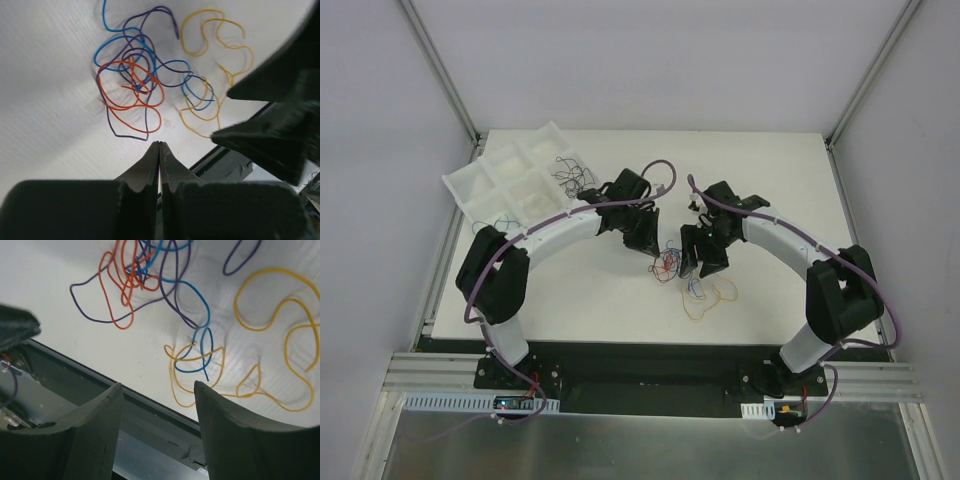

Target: Untangle the cables

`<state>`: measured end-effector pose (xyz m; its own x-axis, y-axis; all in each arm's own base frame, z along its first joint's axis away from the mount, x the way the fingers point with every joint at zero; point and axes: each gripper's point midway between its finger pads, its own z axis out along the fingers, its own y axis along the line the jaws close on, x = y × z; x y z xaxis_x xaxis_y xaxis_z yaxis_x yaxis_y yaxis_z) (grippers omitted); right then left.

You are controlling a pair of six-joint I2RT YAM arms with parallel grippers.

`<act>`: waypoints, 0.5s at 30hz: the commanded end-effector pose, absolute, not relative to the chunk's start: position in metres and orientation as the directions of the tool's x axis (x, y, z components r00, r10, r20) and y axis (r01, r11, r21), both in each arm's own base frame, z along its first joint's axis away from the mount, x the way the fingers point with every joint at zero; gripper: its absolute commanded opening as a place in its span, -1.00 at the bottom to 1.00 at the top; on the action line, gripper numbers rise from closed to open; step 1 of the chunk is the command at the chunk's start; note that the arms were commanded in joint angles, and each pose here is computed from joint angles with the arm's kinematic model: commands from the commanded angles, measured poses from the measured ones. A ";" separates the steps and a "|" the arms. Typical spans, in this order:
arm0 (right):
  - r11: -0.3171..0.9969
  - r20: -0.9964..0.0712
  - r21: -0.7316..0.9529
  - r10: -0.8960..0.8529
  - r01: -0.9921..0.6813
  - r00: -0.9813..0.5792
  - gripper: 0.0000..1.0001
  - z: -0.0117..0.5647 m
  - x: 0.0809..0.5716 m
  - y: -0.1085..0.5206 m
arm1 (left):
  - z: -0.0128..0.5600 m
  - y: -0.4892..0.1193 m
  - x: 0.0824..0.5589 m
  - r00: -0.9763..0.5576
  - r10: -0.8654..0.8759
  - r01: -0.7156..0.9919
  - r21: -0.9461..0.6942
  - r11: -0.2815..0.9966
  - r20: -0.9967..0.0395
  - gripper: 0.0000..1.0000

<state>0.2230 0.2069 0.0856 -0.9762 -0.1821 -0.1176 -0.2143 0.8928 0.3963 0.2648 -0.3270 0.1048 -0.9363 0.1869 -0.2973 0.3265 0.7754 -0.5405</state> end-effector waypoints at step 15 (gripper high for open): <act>0.867 -0.064 0.495 -0.037 -0.064 -0.997 0.23 0.084 0.229 0.201 | 0.108 -0.319 0.264 -0.991 -0.006 0.075 -0.595 0.800 -0.132 0.02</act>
<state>0.2333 0.2034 0.0739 -0.9966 -0.0648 -0.0517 -0.0815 0.8816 0.4650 0.2665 -0.3179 0.1209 -0.9615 0.0764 -0.2641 0.2196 0.7912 -0.5707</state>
